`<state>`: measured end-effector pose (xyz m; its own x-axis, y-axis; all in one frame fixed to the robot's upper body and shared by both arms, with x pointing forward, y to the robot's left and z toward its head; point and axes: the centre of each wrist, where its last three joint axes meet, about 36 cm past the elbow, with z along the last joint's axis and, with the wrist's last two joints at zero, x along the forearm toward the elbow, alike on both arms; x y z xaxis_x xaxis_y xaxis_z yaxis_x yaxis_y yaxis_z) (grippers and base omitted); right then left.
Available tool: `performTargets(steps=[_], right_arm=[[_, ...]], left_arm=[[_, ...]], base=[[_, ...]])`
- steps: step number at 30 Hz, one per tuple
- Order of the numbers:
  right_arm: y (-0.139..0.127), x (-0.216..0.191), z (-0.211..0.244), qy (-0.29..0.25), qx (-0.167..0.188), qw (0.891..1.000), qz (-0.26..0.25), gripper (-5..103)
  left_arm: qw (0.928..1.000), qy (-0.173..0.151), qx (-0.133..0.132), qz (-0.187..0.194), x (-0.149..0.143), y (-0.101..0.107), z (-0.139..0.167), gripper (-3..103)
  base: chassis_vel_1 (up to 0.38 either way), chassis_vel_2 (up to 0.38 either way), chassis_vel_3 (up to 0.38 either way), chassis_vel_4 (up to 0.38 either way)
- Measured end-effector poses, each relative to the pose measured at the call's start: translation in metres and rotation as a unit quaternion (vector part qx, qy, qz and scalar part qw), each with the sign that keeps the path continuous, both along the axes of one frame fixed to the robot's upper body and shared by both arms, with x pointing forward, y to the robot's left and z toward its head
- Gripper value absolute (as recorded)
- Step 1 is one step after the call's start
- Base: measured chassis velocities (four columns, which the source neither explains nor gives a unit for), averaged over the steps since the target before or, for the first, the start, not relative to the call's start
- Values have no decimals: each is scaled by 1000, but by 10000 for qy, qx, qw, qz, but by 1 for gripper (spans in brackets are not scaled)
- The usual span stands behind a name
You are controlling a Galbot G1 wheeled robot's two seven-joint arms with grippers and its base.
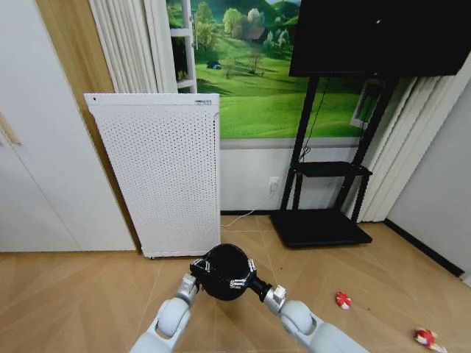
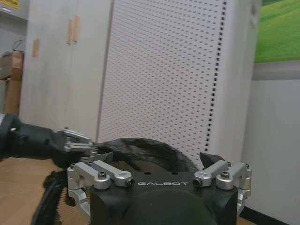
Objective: Pick up the trash bin and place the garbage on the floor into it.
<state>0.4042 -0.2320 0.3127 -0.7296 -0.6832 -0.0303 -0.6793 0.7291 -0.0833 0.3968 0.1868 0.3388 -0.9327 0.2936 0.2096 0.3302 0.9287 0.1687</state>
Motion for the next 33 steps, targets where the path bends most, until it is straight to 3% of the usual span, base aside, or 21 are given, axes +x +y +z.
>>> performTargets(steps=[5,7,8,9,11,12,15,18,20,27,33], right_arm=[[-18,5,13,166,28,9981,-588,100],[-30,7,18,286,-38,9932,-1130,100],[-40,9,21,440,-106,9861,-1597,100],[-40,9,21,440,-106,9861,-1597,100],[-54,9,26,631,-218,9729,-2215,100],[-54,9,26,631,-218,9729,-2215,100],[-74,4,34,777,-389,9545,-2854,100],[-83,2,36,808,-435,9459,-3111,100],[-97,-4,40,885,-483,9310,-3507,100],[-122,-26,49,916,-400,9113,-3993,100],[-124,-44,58,790,-177,9128,-4003,100]], left_arm=[[9998,-63,92,192,-2,21,4,7],[9991,-106,132,377,-5,39,9,7],[9982,-155,164,549,-9,55,12,7],[9982,-155,164,549,-9,55,12,7],[9963,-241,219,800,-17,76,16,7],[9963,-241,219,800,-17,76,16,7],[9936,-337,274,1039,-26,96,21,7],[9921,-386,295,1153,-30,104,23,7],[9893,-439,289,1358,-38,117,28,7],[9843,-560,205,1663,-56,135,44,7],[9815,-604,115,1811,-69,138,51,7]], base=[[0,0,0,0],[0,0,0,0],[0,0,0,0],[0,0,0,0],[0,0,0,0],[0,0,0,0],[0,0,0,0],[0,0,0,0],[0,0,0,0],[0,0,0,0],[0,0,0,0]])
